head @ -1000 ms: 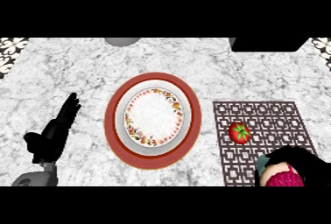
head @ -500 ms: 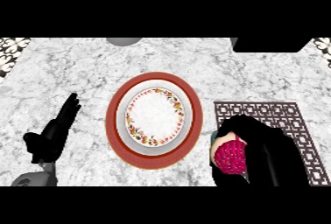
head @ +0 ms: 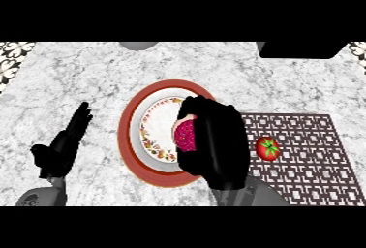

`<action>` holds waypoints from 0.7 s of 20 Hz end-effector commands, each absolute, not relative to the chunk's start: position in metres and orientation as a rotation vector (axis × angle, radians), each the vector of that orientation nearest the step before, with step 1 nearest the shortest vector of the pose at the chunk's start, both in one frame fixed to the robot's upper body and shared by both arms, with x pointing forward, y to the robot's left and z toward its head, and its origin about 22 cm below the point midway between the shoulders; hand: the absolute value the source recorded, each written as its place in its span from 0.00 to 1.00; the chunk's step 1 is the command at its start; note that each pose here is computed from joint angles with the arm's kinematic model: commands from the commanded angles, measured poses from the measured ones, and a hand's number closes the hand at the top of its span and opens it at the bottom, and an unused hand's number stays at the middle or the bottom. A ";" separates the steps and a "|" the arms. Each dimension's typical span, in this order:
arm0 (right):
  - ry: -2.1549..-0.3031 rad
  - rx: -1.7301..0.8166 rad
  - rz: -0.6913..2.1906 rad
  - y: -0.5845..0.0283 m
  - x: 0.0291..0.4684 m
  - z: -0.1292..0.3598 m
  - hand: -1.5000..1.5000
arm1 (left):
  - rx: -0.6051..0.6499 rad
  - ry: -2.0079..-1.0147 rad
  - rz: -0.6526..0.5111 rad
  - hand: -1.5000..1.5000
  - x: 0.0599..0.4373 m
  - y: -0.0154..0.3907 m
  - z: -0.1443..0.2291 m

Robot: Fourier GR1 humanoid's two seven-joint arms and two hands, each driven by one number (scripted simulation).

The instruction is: Pick the cupcake from the placemat and place it in the plate

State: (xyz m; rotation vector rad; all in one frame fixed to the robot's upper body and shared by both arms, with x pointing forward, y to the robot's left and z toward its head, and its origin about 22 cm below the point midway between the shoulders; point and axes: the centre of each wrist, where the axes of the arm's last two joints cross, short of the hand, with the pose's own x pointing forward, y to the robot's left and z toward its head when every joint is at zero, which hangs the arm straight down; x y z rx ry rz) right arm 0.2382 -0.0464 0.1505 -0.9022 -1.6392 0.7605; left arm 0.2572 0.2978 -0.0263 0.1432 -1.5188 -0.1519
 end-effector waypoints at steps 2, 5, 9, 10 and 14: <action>-1.622 -0.873 0.728 -0.021 0.284 0.139 1.00 | 0.142 -1.529 -0.152 0.50 0.256 0.294 -0.017; -1.611 -0.830 0.584 -0.005 0.276 0.131 1.00 | 0.139 -1.539 -0.161 0.50 0.261 0.289 -0.018; -1.553 -0.840 0.501 -0.013 0.308 0.110 0.00 | 0.137 -1.531 -0.154 0.50 0.265 0.292 -0.026; -1.549 -0.864 0.503 0.000 0.301 0.103 0.00 | 0.133 -1.518 -0.177 0.50 0.267 0.289 -0.021; -1.479 -0.788 0.452 0.002 0.311 0.096 0.00 | 0.135 -1.521 -0.167 0.50 0.272 0.287 -0.028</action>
